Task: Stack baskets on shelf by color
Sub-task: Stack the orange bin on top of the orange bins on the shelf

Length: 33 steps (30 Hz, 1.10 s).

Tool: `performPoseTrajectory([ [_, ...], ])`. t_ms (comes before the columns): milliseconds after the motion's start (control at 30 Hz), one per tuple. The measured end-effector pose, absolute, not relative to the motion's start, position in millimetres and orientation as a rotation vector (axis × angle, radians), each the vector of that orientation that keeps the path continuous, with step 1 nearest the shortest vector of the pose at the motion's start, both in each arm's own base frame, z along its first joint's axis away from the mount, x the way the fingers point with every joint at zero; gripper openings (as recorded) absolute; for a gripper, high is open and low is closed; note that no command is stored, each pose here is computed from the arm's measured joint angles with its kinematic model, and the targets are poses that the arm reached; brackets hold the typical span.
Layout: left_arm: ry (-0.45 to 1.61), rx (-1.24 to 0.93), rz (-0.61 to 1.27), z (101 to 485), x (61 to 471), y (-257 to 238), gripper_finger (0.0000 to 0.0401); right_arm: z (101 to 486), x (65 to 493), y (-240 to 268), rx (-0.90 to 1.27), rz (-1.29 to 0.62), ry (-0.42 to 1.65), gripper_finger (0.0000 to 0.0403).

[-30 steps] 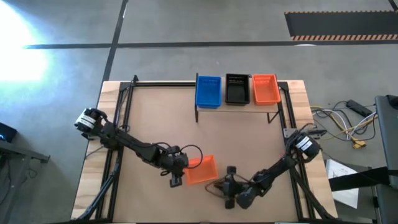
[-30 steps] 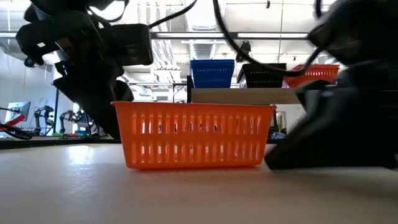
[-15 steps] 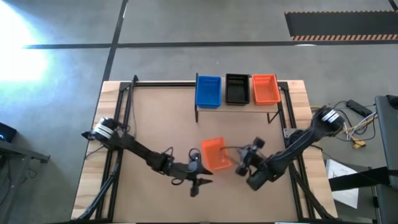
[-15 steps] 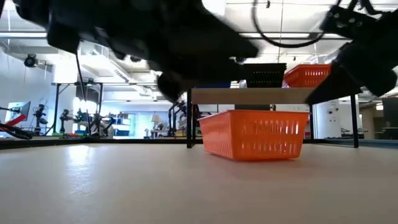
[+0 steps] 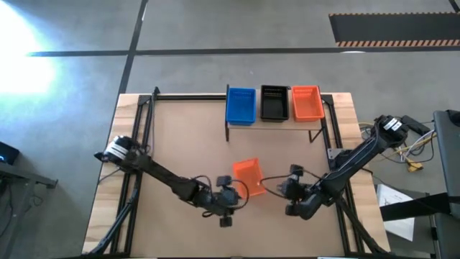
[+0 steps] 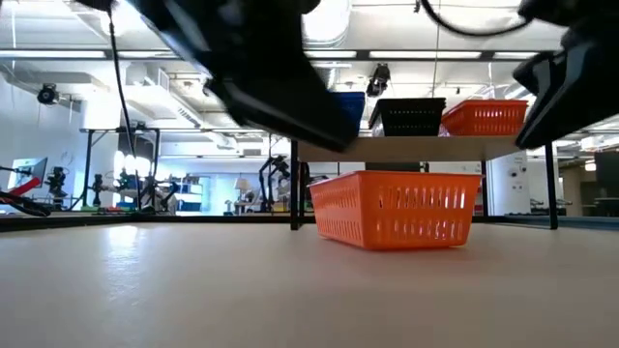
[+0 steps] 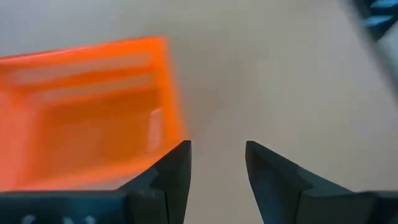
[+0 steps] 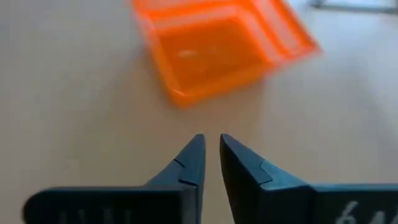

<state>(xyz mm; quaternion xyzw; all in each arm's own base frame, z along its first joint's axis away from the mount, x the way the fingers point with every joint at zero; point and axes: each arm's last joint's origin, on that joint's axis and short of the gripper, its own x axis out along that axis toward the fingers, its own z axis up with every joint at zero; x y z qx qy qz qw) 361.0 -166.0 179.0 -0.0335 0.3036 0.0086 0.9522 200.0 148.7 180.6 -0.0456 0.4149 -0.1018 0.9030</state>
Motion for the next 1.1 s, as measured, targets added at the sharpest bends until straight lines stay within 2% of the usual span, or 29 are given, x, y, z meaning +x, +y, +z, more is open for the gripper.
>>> performPoseTrajectory([
  [133, 0.654, -0.007, 0.226, 181, 335, -156, 0.0136, 189, 213, 156, -0.098, -0.045, 0.778, 0.0078],
  [267, 0.622, -0.076, 0.406, 160, 317, -141, 0.0136, 195, 231, 155, -0.139, 0.049, 0.686, 0.0128],
  [400, 0.561, -0.213, 0.471, 134, 310, -127, 0.0136, 190, 255, 143, -0.193, 0.11, 0.733, 0.0165],
  [533, 0.453, -0.32, 0.457, 119, 311, -124, 0.0136, 184, 280, 136, -0.25, 0.133, 0.783, 0.0176],
  [667, 0.406, -0.353, 0.439, 115, 313, -125, 0.0136, 183, 296, 136, -0.324, 0.136, 0.907, 0.0157],
  [900, 0.392, -0.322, 0.422, 118, 316, -125, 0.0136, 162, 318, 146, -0.383, 0.153, 1.094, 0.0083],
  [1100, 0.388, -0.323, 0.42, 119, 317, -126, 0.0136, 156, 330, 151, -0.432, 0.134, 1.15, 0.0019],
])
